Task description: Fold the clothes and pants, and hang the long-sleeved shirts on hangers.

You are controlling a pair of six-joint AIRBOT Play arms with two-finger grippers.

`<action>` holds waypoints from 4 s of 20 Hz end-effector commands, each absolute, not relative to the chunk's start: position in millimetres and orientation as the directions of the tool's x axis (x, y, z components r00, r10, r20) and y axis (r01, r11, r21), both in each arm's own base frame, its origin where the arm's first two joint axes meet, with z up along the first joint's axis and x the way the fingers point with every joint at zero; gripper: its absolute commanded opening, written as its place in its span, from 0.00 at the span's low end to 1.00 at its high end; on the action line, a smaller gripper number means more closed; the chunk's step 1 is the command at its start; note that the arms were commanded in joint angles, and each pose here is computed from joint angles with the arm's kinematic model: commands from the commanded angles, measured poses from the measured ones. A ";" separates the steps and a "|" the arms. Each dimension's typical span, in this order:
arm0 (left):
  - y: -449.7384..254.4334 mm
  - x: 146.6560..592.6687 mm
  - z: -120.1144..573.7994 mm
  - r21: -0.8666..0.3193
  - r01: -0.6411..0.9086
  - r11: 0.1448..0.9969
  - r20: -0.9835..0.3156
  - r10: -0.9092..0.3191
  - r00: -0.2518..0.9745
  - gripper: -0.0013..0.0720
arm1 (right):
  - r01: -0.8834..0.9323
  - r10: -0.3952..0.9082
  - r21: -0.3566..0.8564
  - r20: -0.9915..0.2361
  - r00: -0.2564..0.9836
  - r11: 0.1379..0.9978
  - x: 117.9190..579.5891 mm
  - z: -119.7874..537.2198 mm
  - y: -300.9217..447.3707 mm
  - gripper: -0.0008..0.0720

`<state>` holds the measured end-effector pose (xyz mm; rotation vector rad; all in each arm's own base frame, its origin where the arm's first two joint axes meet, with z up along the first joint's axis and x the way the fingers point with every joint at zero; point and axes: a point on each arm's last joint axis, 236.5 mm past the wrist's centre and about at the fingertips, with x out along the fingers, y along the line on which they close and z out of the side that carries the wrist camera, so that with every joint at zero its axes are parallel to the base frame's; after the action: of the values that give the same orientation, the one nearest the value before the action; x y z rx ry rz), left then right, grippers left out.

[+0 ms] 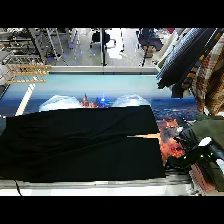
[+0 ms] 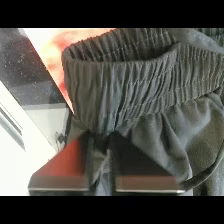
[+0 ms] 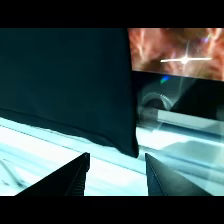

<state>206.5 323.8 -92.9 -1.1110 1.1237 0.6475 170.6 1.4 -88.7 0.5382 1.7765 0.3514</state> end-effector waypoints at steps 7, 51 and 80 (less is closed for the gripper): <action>314.5 204.6 -92.6 -0.369 -0.853 0.368 -0.929 -0.151 0.337 0.04 | 0.145 0.600 0.583 -0.757 -0.259 0.799 153.4 -118.7 22.1 0.15; 243.9 389.0 -12.3 -0.521 -0.517 0.679 -0.851 -0.367 0.376 0.09 | 0.149 0.519 0.552 -0.828 0.211 0.820 478.6 -102.6 -14.9 0.64; -34.1 434.1 -14.2 -0.547 0.137 0.826 -0.835 -0.550 -0.019 0.04 | -0.419 0.373 0.231 -0.879 0.297 0.878 455.6 1.6 299.5 0.03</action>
<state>441.3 -30.8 -24.7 -0.3566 1.4888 -0.5444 480.1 187.7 38.2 -0.0401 1.1577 0.4007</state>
